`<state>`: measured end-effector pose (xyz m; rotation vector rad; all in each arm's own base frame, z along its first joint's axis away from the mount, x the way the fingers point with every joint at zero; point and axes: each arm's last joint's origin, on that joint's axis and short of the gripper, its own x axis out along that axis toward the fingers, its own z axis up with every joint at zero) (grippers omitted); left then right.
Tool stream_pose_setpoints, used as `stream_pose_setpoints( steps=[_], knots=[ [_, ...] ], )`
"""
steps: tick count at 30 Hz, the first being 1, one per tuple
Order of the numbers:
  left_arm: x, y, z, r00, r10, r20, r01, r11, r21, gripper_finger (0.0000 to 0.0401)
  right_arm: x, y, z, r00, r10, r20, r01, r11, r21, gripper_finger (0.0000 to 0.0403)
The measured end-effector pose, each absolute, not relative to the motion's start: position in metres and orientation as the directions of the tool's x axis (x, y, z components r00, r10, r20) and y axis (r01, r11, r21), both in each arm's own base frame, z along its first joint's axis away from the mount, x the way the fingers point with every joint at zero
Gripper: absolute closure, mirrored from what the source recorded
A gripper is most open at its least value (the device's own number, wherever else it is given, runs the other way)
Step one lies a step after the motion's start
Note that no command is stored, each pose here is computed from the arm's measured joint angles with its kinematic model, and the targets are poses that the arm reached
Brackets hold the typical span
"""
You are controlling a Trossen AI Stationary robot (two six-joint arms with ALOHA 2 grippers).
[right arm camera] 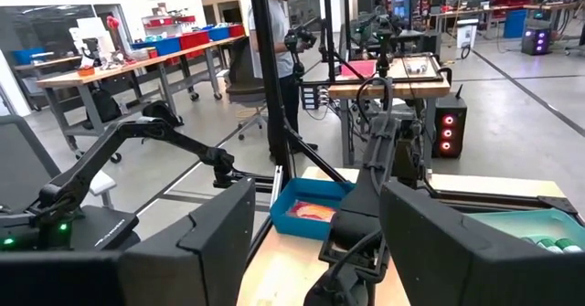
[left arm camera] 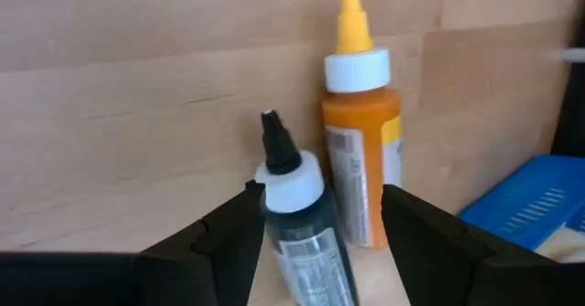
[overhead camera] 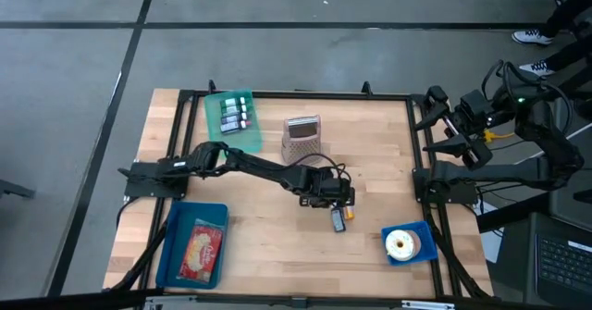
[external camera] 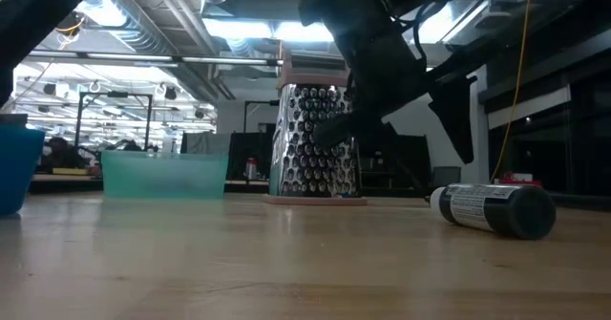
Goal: Pick & Place Food Item
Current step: Put the black food coloring into the green bin
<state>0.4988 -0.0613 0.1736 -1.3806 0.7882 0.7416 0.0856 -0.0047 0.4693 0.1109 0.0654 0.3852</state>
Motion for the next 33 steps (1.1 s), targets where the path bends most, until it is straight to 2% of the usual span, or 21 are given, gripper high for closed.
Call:
stream_pose_setpoints(
  steps=[9, 33],
  knots=[
    [0.493, -0.061, 0.17, 0.489, -0.013, -0.872, -0.872, 0.026, -0.489, 0.0189, 0.086, -0.005, 0.469, 0.925, 0.377, -0.042, -0.371, 0.922, 0.109, 0.0171],
    [0.503, -0.056, 0.142, 0.485, -0.066, -0.872, -0.874, -0.005, -0.486, 0.0189, 0.086, -0.005, 0.469, 0.926, 0.374, -0.043, -0.368, 0.923, 0.11, 0.0171]
  ],
)
